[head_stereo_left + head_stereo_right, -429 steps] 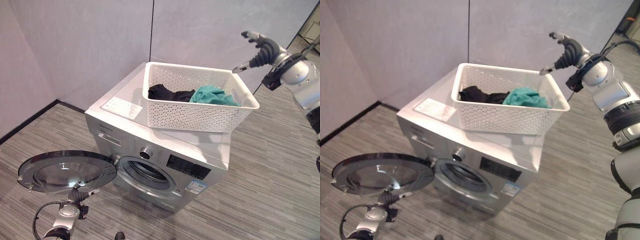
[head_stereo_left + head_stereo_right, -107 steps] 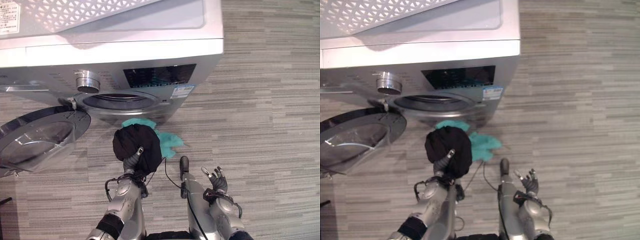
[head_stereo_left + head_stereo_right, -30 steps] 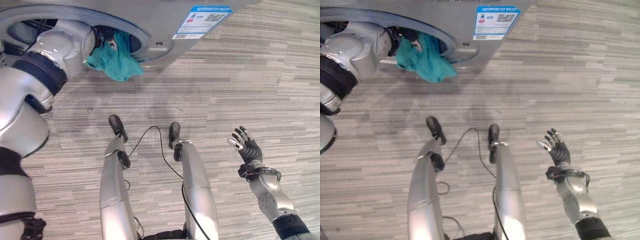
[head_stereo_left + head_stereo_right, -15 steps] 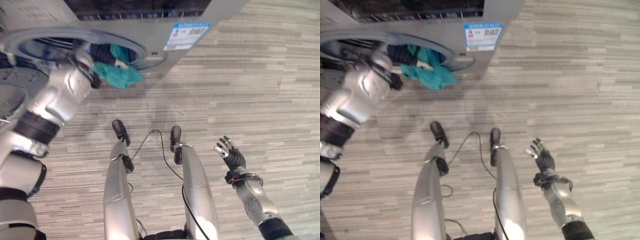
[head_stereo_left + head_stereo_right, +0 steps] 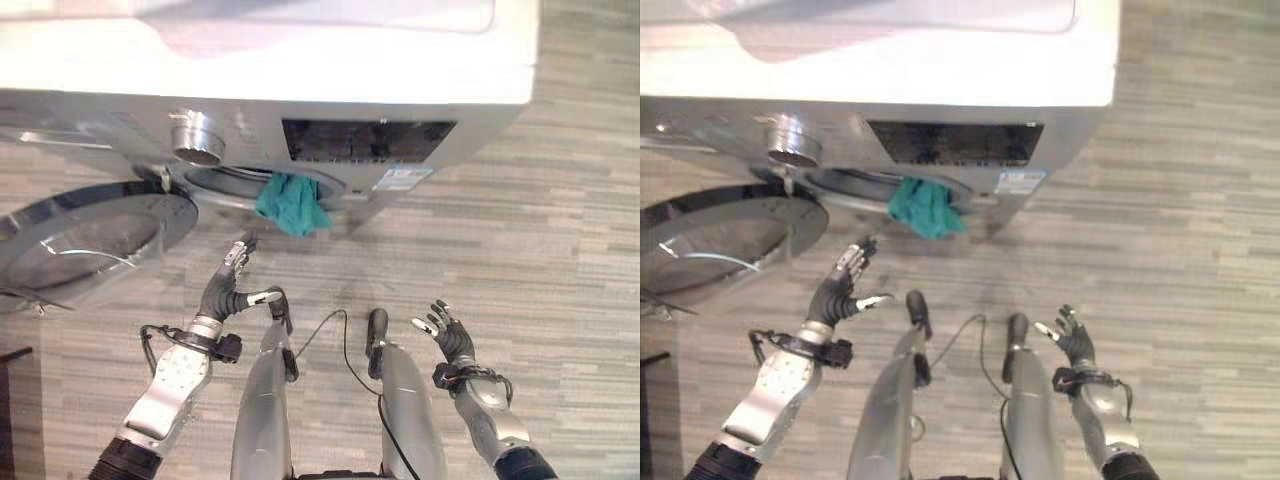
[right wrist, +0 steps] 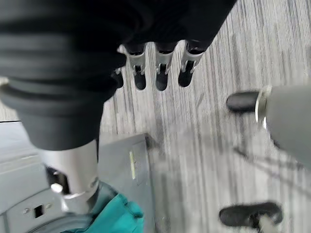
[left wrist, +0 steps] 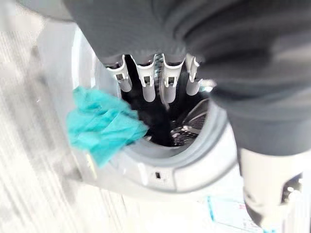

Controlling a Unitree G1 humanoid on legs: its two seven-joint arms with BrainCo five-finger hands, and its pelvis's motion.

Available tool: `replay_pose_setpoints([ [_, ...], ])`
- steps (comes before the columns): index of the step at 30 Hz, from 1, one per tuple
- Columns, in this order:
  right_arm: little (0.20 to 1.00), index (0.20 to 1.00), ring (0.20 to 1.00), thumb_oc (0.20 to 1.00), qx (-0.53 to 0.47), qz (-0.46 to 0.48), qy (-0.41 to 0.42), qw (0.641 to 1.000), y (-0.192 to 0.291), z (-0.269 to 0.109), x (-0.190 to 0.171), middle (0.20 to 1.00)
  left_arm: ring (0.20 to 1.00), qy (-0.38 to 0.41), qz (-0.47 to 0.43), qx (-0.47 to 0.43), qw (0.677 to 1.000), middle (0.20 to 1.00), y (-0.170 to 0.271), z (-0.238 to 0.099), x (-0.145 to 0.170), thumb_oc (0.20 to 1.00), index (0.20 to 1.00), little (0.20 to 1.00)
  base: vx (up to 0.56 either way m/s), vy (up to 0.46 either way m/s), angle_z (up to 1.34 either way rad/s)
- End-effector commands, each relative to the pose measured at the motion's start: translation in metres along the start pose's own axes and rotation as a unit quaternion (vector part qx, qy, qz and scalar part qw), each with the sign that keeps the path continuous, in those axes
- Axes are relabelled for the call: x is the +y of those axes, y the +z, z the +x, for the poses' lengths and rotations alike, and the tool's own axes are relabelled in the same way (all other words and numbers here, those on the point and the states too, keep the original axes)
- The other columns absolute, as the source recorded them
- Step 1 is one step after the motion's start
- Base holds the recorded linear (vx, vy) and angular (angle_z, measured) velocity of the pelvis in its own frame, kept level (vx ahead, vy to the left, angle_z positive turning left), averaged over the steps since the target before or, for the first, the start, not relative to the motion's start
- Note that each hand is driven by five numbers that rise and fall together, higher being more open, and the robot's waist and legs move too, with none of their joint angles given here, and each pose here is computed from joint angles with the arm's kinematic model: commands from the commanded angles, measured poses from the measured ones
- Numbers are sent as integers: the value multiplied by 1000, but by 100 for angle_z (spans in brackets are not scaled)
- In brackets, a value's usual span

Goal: Grab the laundry basket,head to the washer,open it,put in the laundry and shut it.

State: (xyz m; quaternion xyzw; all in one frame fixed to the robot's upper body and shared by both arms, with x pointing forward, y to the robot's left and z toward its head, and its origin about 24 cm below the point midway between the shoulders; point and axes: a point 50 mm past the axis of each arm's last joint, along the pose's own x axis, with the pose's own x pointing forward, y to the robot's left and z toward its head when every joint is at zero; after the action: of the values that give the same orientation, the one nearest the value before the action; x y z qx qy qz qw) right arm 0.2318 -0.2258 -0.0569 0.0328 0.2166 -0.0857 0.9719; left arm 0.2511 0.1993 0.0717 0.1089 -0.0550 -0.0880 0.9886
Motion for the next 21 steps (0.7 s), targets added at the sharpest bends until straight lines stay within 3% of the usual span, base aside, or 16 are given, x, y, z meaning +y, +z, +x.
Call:
replay_pose_setpoints([
  [1,1000,1000,1000,1000,22,-53,-6,998,-11,-5,-10,1000,1000,-21,-12,-30,999,1000,9,1,-2,1000,1000,1000,61,112,-17],
  [3,1000,1000,1000,1000,68,-164,9,984,-28,-6,-13,1000,1000,-35,-12,0,999,1000,-4,0,-11,1000,1000,1000,157,248,-23],
  [8,1000,1000,1000,1000,97,-337,39,936,-33,3,-9,1000,1000,-44,-2,25,999,1000,-15,1,-17,1000,1000,1000,128,161,29],
  [13,1000,1000,1000,1000,99,-434,22,895,-17,23,-7,1000,1000,-60,1,2,998,1000,-5,11,-24,1000,1000,1000,72,-150,20],
  [17,1000,1000,1000,1000,114,-460,12,880,-8,33,-8,1000,1000,-78,-3,-16,997,1000,3,20,-34,1000,1000,1000,28,-250,78],
  [21,1000,1000,1000,1000,114,-436,-17,892,-2,38,-10,1000,1000,-109,-20,-37,993,1000,12,24,-51,1000,1000,1000,-101,-233,98],
])
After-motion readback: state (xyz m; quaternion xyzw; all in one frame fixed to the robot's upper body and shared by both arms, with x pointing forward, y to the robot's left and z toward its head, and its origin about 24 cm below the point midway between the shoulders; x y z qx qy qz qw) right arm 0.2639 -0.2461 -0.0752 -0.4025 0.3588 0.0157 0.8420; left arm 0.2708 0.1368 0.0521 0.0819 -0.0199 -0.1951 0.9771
